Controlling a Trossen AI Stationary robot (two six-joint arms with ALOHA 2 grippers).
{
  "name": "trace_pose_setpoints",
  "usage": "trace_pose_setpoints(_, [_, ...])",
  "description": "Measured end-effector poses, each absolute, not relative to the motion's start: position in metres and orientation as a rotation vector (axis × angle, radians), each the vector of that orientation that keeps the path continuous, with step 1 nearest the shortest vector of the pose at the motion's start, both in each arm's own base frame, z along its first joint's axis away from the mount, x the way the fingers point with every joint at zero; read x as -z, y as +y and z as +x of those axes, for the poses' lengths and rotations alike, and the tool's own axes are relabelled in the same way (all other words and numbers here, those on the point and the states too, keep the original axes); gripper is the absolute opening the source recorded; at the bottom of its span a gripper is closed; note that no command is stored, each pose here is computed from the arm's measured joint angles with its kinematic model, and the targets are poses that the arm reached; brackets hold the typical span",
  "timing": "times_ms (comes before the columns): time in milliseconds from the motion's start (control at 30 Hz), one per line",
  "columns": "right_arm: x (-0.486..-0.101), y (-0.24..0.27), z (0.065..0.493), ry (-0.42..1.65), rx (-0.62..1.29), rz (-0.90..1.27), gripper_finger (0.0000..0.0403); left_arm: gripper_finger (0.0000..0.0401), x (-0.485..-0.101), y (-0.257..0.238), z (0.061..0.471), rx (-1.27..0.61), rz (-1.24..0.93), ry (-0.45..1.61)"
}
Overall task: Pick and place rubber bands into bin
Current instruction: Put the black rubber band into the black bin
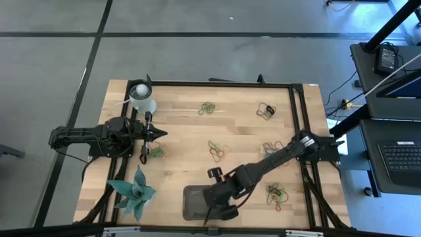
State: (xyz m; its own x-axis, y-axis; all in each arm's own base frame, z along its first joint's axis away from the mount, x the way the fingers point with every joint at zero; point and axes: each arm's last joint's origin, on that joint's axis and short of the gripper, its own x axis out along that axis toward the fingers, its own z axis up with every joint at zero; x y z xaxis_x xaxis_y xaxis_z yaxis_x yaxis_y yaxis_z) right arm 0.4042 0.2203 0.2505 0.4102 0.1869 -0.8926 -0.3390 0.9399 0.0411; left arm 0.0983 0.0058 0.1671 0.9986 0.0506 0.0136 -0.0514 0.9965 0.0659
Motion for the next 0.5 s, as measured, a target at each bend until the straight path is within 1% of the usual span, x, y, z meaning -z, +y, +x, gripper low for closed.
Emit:
trace_pose_setpoints(200, [-0.217, 0.236, 0.412, 1.136, -0.352, -0.168, 0.0, 0.0004, -0.167, 0.006, 0.098, -0.051, 0.066, -0.012])
trace_pose_setpoints(400, [-0.192, 0.245, 0.419, 1.148, -0.394, -0.15, 0.0, 0.0004, -0.167, 0.006, 0.098, -0.051, 0.066, -0.013])
trace_pose_setpoints(500, [-0.18, 0.247, 0.422, 1.165, -0.385, -0.136, 0.0, 0.0004, -0.167, 0.006, 0.098, -0.051, 0.066, -0.012])
